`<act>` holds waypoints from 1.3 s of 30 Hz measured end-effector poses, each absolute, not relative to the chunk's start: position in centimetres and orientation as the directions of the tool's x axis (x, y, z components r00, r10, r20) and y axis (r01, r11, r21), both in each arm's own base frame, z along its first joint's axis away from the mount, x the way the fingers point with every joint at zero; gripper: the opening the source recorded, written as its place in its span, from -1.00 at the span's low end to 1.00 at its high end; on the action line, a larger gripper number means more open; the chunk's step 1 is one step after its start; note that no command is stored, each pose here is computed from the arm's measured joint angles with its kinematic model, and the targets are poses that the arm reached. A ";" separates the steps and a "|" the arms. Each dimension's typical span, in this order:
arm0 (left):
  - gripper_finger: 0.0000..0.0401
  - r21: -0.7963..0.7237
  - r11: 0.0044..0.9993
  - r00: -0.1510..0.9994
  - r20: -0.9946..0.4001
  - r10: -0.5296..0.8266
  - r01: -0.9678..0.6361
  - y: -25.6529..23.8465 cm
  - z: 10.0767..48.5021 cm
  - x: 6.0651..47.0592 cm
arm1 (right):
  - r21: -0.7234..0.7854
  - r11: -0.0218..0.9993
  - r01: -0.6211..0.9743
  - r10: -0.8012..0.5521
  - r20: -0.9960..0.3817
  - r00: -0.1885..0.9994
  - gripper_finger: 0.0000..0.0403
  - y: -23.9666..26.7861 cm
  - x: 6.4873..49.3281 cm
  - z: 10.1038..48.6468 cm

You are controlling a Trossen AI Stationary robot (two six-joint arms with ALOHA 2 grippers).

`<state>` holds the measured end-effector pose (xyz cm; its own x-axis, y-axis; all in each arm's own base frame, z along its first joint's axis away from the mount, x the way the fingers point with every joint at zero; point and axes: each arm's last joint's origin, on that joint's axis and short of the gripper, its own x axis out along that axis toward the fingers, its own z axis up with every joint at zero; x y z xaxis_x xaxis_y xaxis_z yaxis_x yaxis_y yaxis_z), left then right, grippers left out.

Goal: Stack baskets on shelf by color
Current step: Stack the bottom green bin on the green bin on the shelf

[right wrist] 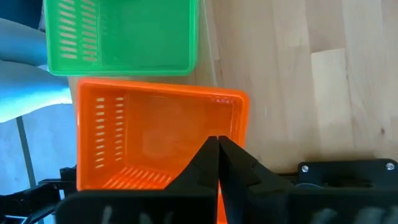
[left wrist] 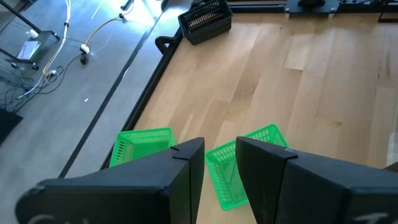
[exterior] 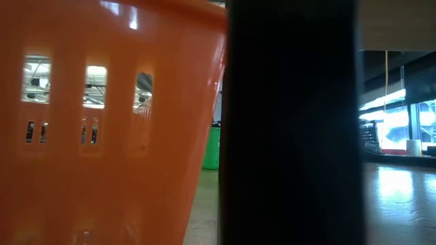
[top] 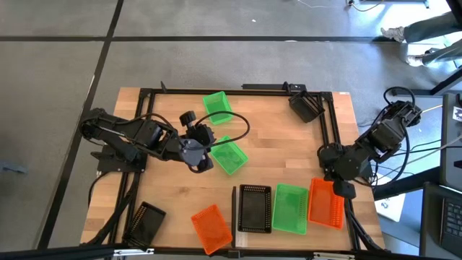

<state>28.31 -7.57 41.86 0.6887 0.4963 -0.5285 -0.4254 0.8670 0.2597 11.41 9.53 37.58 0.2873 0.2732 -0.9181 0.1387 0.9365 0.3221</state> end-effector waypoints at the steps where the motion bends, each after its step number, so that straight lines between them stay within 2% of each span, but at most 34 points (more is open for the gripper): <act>1: -0.58 0.260 0.867 0.689 -0.529 0.496 -0.425 -7.6 41.9 28.3 | 0.322 0.937 0.138 0.273 -0.918 0.288 -1.00 9.5 11.4 37.6; 5: -0.58 0.260 0.867 0.689 -0.529 0.496 -0.426 -7.6 41.9 28.3 | 0.339 0.935 0.103 0.291 -0.901 0.322 -1.00 9.4 11.3 38.7; 8: -0.58 0.256 0.867 0.688 -0.529 0.496 -0.428 -7.6 41.9 28.3 | 0.338 0.936 0.098 0.273 -0.873 0.403 -1.00 9.0 11.1 40.1; 14: -0.58 0.118 0.866 0.655 -0.607 0.450 -0.486 -7.6 41.3 27.8 | 0.224 0.966 0.132 0.098 -0.786 0.610 -1.00 7.8 10.9 42.5; 18: -0.58 0.056 0.865 0.603 -0.694 0.392 -0.499 -7.6 40.3 27.3 | 0.166 0.981 0.102 0.062 -0.761 0.646 -1.00 7.6 10.8 43.1; 21: -0.58 0.096 0.869 0.564 -0.725 0.395 -0.486 -7.4 39.0 27.5 | 0.130 0.990 0.051 0.065 -0.754 0.653 -1.00 7.6 10.9 43.2; 24: -0.58 0.202 0.882 0.518 -0.745 0.420 -0.425 -7.1 37.5 27.5 | 0.100 0.995 -0.004 0.077 -0.738 0.670 -1.00 7.7 11.0 43.3; 31: -0.58 0.406 0.899 0.461 -0.774 0.435 -0.166 -7.2 33.4 28.0 | 0.086 0.995 -0.051 0.097 -0.714 0.694 -1.00 7.9 11.2 43.6; 39: -0.58 0.401 0.906 0.416 -0.853 0.316 0.134 -6.3 29.1 28.7 | 0.059 0.998 0.005 0.036 -0.672 0.739 -1.00 7.8 11.4 43.8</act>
<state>28.70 -6.28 29.15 0.4162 0.3159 -0.8526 0.1340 0.9062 0.4011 11.43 7.78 43.83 0.7393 0.0364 -0.6724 0.0047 0.9982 0.0591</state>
